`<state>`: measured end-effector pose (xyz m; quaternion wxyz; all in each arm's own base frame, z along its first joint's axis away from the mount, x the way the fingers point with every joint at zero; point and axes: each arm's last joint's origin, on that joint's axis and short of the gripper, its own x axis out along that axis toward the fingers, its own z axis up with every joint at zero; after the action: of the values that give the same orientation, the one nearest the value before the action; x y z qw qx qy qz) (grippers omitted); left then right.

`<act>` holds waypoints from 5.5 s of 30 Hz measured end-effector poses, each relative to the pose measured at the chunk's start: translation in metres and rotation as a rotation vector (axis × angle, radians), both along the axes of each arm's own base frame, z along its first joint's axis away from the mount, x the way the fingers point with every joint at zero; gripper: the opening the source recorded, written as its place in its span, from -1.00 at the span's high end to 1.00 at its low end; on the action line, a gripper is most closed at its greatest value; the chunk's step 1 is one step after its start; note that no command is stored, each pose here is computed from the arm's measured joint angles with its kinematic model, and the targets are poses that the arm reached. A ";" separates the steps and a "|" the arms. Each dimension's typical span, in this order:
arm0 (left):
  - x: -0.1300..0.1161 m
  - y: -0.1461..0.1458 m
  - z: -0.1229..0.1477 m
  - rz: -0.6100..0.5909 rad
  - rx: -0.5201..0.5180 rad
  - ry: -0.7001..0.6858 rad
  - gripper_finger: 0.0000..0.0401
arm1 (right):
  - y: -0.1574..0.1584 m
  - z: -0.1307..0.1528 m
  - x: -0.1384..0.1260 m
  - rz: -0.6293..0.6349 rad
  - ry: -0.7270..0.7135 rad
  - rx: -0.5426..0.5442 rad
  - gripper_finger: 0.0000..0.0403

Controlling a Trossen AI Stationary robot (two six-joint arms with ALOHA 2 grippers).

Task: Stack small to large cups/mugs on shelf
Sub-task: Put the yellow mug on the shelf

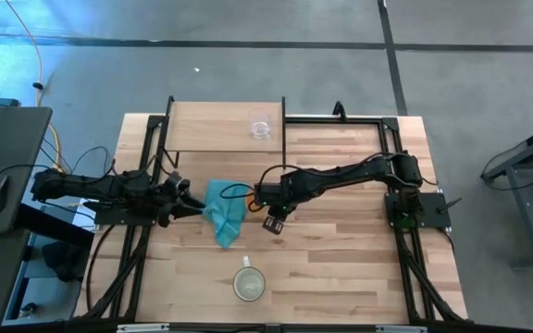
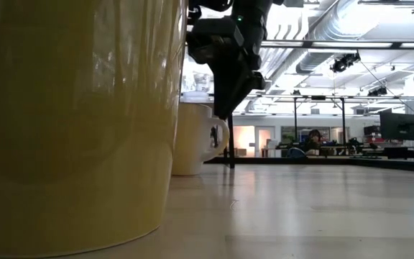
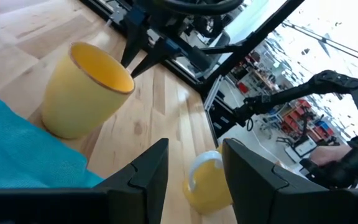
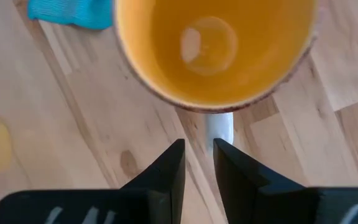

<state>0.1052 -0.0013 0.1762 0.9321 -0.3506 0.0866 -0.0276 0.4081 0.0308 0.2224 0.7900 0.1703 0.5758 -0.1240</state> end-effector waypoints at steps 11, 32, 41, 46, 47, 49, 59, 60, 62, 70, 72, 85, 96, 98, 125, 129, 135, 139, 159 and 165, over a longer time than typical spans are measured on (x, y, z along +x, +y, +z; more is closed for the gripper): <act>0.000 0.000 0.000 0.000 -0.001 0.000 0.31 | -0.005 0.000 -0.001 -0.016 0.012 -0.024 0.61; 0.000 0.001 0.000 0.019 0.004 -0.001 0.31 | -0.004 0.012 -0.006 0.047 0.001 0.023 0.41; 0.000 0.001 0.000 0.018 0.006 0.000 0.31 | -0.004 0.014 -0.003 0.210 -0.042 -0.053 0.41; 0.000 0.001 -0.001 0.018 0.006 0.007 0.31 | -0.007 0.014 -0.002 0.269 -0.054 -0.097 0.41; 0.000 0.001 -0.001 0.018 0.006 0.007 0.31 | -0.008 0.014 -0.002 0.267 -0.054 -0.097 0.41; 0.000 0.001 -0.001 0.018 0.007 0.007 0.31 | -0.011 0.014 -0.002 0.255 -0.054 -0.094 0.41; 0.000 0.001 -0.001 0.016 0.027 0.005 0.31 | -0.015 0.013 0.000 0.239 -0.068 -0.086 0.41; 0.000 0.001 -0.001 0.016 0.027 0.004 0.31 | -0.015 0.011 0.001 0.238 -0.064 -0.085 0.41; 0.000 0.001 -0.001 0.020 0.030 0.004 0.31 | -0.016 0.006 0.001 0.239 -0.040 -0.081 0.41; 0.000 0.001 -0.001 0.024 0.027 0.006 0.31 | -0.018 -0.006 0.007 0.229 -0.024 -0.077 0.41; 0.000 0.001 -0.001 0.024 0.027 0.012 0.31 | -0.020 -0.006 0.006 0.219 -0.019 -0.074 0.41; 0.000 0.001 -0.002 0.041 0.032 0.019 0.31 | -0.025 -0.006 0.008 0.204 -0.031 -0.056 0.65; 0.000 0.001 -0.002 0.041 0.032 0.019 0.31 | -0.025 -0.005 0.009 0.203 -0.051 -0.046 0.68; 0.000 0.001 -0.002 0.041 0.032 0.019 0.31 | -0.025 -0.005 0.009 0.202 -0.051 -0.046 0.66; 0.000 0.001 -0.002 0.043 0.026 0.019 0.31 | -0.023 -0.003 0.014 0.195 -0.105 0.000 0.97; 0.000 0.001 -0.002 0.043 0.026 0.019 0.31 | -0.023 0.000 0.013 0.189 -0.096 0.003 0.97; 0.000 0.001 -0.002 0.049 0.027 0.019 0.31 | -0.024 0.016 0.017 0.197 -0.124 -0.033 0.97; 0.000 0.001 -0.002 0.049 0.027 0.019 0.31 | -0.024 0.027 0.020 0.208 -0.151 -0.042 0.98; 0.000 0.001 -0.003 0.049 0.029 0.027 0.31 | -0.025 0.031 0.016 0.196 -0.101 -0.076 0.99; 0.000 0.001 -0.003 0.049 0.027 0.028 0.31 | -0.025 0.030 0.015 0.195 -0.097 -0.075 1.00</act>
<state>0.1049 0.0002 0.1735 0.9359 -0.3404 0.0912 0.0012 0.4234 0.0057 0.2528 0.8310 0.0895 0.5457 -0.0599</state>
